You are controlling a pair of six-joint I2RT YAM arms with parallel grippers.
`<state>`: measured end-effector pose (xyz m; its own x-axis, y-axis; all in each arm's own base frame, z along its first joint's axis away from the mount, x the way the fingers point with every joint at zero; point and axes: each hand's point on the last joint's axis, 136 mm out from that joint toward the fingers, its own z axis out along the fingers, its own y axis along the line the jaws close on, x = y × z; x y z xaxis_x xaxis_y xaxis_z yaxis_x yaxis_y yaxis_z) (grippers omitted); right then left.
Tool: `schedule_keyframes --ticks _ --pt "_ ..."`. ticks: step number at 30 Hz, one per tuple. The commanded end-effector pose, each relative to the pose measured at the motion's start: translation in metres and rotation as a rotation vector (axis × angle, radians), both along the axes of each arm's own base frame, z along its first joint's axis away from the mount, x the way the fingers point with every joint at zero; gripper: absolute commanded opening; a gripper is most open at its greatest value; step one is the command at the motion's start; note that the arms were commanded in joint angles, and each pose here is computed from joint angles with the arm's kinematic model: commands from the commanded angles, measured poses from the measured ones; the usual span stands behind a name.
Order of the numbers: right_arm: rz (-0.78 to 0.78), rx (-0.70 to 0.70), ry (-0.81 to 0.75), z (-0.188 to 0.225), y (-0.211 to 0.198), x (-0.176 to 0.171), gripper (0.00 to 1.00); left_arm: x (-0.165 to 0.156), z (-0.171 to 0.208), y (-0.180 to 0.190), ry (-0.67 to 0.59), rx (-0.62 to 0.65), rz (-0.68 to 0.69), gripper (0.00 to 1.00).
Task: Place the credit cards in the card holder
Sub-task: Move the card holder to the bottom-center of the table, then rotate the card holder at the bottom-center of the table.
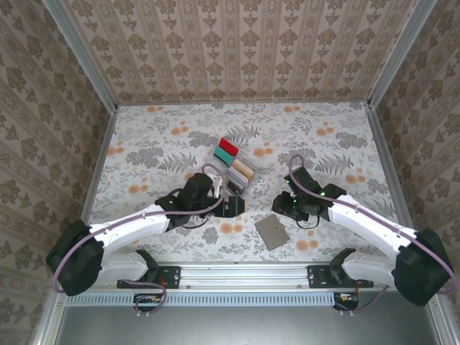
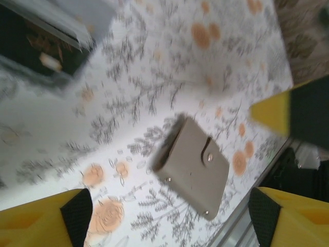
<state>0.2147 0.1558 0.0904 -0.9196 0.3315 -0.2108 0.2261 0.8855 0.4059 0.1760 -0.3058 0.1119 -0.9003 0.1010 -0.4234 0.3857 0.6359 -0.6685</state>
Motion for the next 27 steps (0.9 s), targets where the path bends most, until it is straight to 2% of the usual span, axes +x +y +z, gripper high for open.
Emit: schedule_keyframes --ticks 1,4,9,12,23,27 --pt "0.051 -0.183 0.091 -0.023 -0.039 -0.032 0.40 0.002 0.002 -0.022 0.039 0.004 0.031 0.79" --pt "0.132 -0.080 0.106 -0.032 -0.018 -0.037 0.39 -0.008 -0.014 -0.035 0.116 0.020 0.035 0.76" --pt "0.184 -0.050 0.182 -0.052 -0.005 -0.044 0.27 -0.019 -0.030 -0.061 0.222 -0.035 0.031 0.71" --pt "0.206 -0.031 0.196 -0.060 -0.001 -0.051 0.24 -0.031 -0.045 -0.068 0.299 -0.018 0.023 0.63" --pt "0.154 0.073 0.179 -0.078 0.002 -0.067 0.24 -0.054 -0.064 -0.075 0.358 0.016 -0.015 0.60" --pt "0.163 0.133 0.184 -0.080 0.014 -0.067 0.23 -0.056 -0.066 -0.082 0.361 -0.003 -0.025 0.54"
